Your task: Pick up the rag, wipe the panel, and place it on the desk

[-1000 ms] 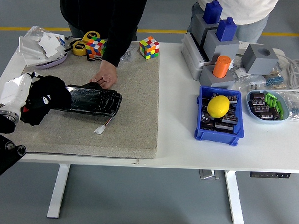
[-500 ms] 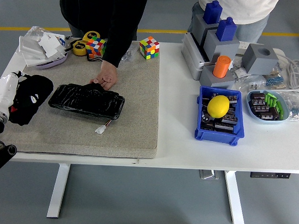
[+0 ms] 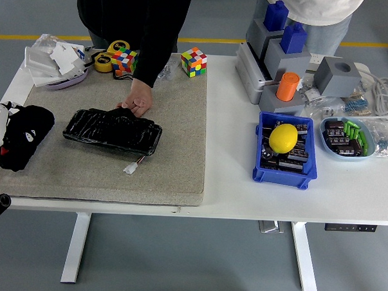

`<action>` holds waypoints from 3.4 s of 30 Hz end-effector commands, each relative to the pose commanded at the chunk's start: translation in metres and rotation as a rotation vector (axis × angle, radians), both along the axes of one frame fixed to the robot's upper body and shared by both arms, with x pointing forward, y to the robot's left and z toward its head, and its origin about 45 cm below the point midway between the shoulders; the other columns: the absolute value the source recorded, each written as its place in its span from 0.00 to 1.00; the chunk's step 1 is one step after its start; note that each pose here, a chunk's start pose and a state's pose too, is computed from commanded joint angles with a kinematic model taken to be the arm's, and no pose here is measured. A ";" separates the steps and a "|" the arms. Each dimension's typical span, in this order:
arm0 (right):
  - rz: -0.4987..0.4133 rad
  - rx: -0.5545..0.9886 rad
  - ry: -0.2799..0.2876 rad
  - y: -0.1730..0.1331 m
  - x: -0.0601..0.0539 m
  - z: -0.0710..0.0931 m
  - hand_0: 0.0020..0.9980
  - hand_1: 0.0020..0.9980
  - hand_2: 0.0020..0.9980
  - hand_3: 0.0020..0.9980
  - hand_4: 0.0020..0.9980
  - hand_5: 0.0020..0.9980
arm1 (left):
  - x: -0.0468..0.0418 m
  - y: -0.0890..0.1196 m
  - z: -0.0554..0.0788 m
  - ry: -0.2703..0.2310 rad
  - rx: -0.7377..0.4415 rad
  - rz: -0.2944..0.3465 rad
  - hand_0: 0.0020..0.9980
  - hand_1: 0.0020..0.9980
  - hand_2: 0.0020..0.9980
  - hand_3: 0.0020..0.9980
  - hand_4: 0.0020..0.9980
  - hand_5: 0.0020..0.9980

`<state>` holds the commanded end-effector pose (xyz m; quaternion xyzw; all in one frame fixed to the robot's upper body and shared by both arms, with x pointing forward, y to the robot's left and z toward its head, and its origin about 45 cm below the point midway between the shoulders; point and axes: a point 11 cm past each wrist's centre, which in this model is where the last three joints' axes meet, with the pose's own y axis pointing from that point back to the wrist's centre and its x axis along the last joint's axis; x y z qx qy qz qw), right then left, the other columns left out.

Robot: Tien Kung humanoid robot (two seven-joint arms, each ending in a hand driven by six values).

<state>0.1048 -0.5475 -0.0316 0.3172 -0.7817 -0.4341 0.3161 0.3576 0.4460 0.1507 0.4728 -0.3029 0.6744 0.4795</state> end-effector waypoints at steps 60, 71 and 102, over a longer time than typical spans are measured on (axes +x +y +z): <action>-0.006 0.002 -0.012 0.002 0.002 -0.001 0.72 0.65 0.68 0.62 1.00 0.60 | 0.0025 0.013 0.003 0.022 -0.051 0.013 0.40 0.57 0.62 0.75 1.00 0.70; -0.004 -0.003 -0.006 0.001 0.000 -0.001 0.72 0.65 0.68 0.62 1.00 0.60 | 0.0032 0.016 0.014 0.005 -0.033 0.013 0.40 0.58 0.63 0.76 1.00 0.72; -0.008 -0.002 -0.008 0.004 -0.001 -0.004 0.72 0.65 0.68 0.62 1.00 0.60 | 0.0106 0.006 0.067 -0.060 -0.033 -0.008 0.40 0.58 0.63 0.75 1.00 0.74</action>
